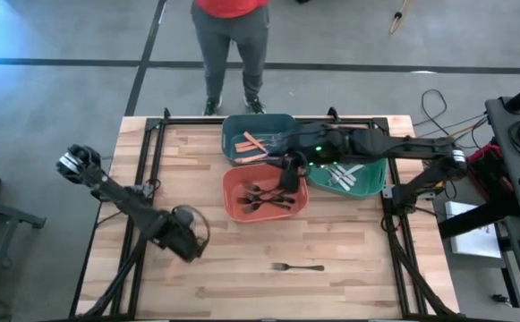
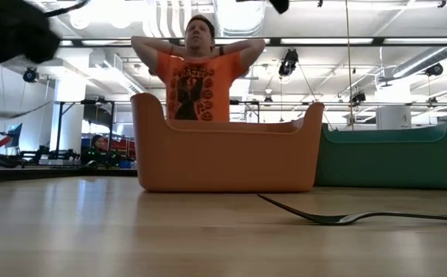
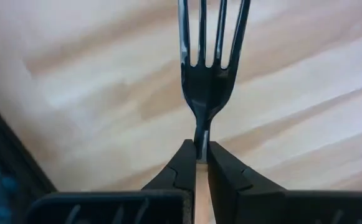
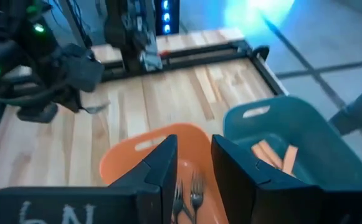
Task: Sort silverware by color (type)
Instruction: Put the orange fork into the blue bin
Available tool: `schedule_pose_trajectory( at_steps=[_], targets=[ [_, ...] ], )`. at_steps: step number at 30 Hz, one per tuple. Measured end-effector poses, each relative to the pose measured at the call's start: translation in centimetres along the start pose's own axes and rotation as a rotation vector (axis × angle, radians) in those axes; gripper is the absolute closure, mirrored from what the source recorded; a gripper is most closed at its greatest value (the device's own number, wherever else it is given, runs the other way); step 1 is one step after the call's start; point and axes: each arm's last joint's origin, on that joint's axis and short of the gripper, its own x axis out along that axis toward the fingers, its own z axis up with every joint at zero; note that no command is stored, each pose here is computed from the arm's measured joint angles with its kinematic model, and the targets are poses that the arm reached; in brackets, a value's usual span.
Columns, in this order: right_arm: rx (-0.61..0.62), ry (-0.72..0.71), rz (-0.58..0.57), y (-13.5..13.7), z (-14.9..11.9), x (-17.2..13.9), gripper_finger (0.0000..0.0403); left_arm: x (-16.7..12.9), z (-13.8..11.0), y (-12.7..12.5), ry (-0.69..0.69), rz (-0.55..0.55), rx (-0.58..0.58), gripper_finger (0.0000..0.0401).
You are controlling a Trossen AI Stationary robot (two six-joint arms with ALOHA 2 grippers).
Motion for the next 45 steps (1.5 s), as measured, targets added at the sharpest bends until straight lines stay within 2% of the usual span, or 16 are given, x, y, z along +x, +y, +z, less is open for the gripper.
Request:
schedule_pose_trajectory(
  at_steps=[5, 9, 13, 17, 21, 28, 37, 41, 45],
  targets=[
    [0.000, -0.069, 0.016, 0.1, -0.5, -1.7, 0.0319, -2.3, 3.8, -0.6, -0.044, 0.018, 0.108, 0.0398],
    [0.010, -0.158, 0.044, 0.4, -1.6, -2.6, 0.0324, -3.5, 6.2, -0.3, -0.047, 0.068, 0.138, 0.0398],
    [0.032, -0.221, 0.068, 0.5, -3.2, -2.8, 0.0326, -5.6, 7.5, 0.4, -0.047, 0.146, 0.119, 0.0398],
    [0.035, -0.242, 0.073, 0.5, -4.8, -2.4, 0.0323, -8.7, 8.4, 0.6, -0.098, 0.165, 0.138, 0.0398],
    [0.030, -0.262, 0.075, 0.3, -5.8, -2.3, 0.0327, -11.1, 10.1, 0.7, -0.124, 0.135, 0.145, 0.0398],
    [-0.004, -0.334, 0.092, 0.3, -6.8, -2.7, 0.0330, -14.7, 13.5, 1.1, -0.216, 0.031, 0.062, 0.0398],
    [-0.042, -0.368, 0.088, 0.2, -8.8, -2.0, 0.0330, -21.0, 17.3, 1.8, -0.434, -0.106, -0.061, 0.0399],
    [-0.037, -0.397, 0.091, 0.2, -9.0, -1.8, 0.0334, -23.2, 20.0, 1.0, -0.521, -0.162, -0.051, 0.0399],
    [-0.049, -0.405, 0.089, 0.1, -9.0, -1.9, 0.0334, -24.4, 23.0, -0.1, -0.563, -0.148, -0.001, 0.0399]
  ],
)
